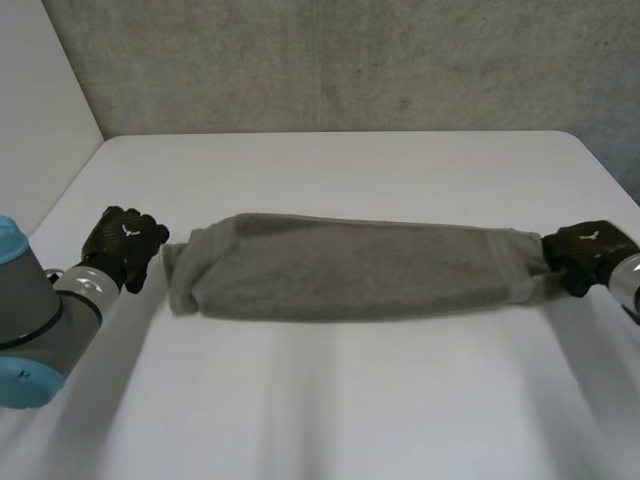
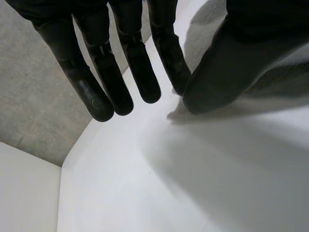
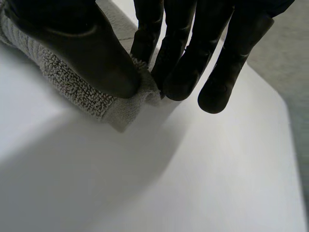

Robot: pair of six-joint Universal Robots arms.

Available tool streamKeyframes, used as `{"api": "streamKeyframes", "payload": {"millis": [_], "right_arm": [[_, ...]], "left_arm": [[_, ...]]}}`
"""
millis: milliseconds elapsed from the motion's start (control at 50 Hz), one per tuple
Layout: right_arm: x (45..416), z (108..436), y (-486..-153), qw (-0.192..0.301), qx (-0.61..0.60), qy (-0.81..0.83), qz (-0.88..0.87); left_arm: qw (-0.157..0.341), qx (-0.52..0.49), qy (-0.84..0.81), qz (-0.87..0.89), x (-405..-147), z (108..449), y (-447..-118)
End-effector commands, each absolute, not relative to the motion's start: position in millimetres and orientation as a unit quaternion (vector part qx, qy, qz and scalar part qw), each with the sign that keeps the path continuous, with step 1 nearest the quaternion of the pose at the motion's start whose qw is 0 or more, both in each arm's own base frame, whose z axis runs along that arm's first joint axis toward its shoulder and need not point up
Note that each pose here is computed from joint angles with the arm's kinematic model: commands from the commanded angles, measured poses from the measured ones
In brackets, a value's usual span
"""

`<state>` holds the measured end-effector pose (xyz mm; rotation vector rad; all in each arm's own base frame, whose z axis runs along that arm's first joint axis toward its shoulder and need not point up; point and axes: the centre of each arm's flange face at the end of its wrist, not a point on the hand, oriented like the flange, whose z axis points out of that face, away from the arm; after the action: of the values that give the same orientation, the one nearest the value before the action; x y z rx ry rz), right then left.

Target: Fold the towel.

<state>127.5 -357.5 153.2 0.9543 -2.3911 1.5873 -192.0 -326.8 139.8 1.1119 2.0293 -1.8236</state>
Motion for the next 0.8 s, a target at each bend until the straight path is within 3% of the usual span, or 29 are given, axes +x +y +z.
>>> {"api": "streamKeyframes", "payload": {"millis": [20,160,200,280,320,380,420,440,480,500,540,600,640,660,700,800], "right_arm": [[94,174,-365,0.125,0.321,-0.776,0.528],[56,189,-376,0.202,0.333,-0.757,0.525],[44,208,-382,0.238,0.333,-0.741,0.532],[50,231,-382,0.252,0.332,-0.726,0.547],[97,257,-376,0.228,0.358,-0.686,0.590],[123,268,-371,0.205,0.370,-0.667,0.613],[173,279,-357,0.151,0.392,-0.638,0.646],[173,279,-357,0.150,0.392,-0.637,0.646],[240,283,-329,0.088,0.436,-0.586,0.677],[240,283,-329,0.088,0.437,-0.586,0.677],[302,269,-294,0.032,0.484,-0.531,0.695],[324,259,-280,0.011,0.499,-0.512,0.699],[356,232,-255,-0.026,0.530,-0.497,0.687],[357,232,-255,-0.026,0.530,-0.497,0.687],[375,195,-236,-0.054,0.563,-0.504,0.653],[388,162,-216,-0.072,0.596,-0.507,0.618]], "left_arm": [[0.086,0.379,0.695,-0.605,-192,148,-299],[0.087,0.374,0.674,-0.631,-194,174,-286],[0.088,0.369,0.669,-0.639,-194,180,-287],[0.087,0.358,0.661,-0.654,-194,192,-289],[0.079,0.345,0.655,-0.668,-196,201,-293],[0.073,0.336,0.651,-0.676,-198,207,-296],[0.052,0.320,0.646,-0.691,-205,216,-298],[0.052,0.320,0.646,-0.691,-205,216,-298],[0.025,0.305,0.640,-0.704,-215,226,-297],[0.024,0.305,0.640,-0.705,-215,226,-297],[0.007,0.288,0.639,-0.713,-220,233,-298],[0.000,0.282,0.640,-0.715,-222,233,-297],[-0.008,0.278,0.642,-0.715,-227,233,-293],[-0.008,0.278,0.642,-0.715,-227,233,-293],[-0.017,0.286,0.641,-0.712,-237,230,-287],[-0.024,0.296,0.646,-0.704,-248,220,-283]]}}
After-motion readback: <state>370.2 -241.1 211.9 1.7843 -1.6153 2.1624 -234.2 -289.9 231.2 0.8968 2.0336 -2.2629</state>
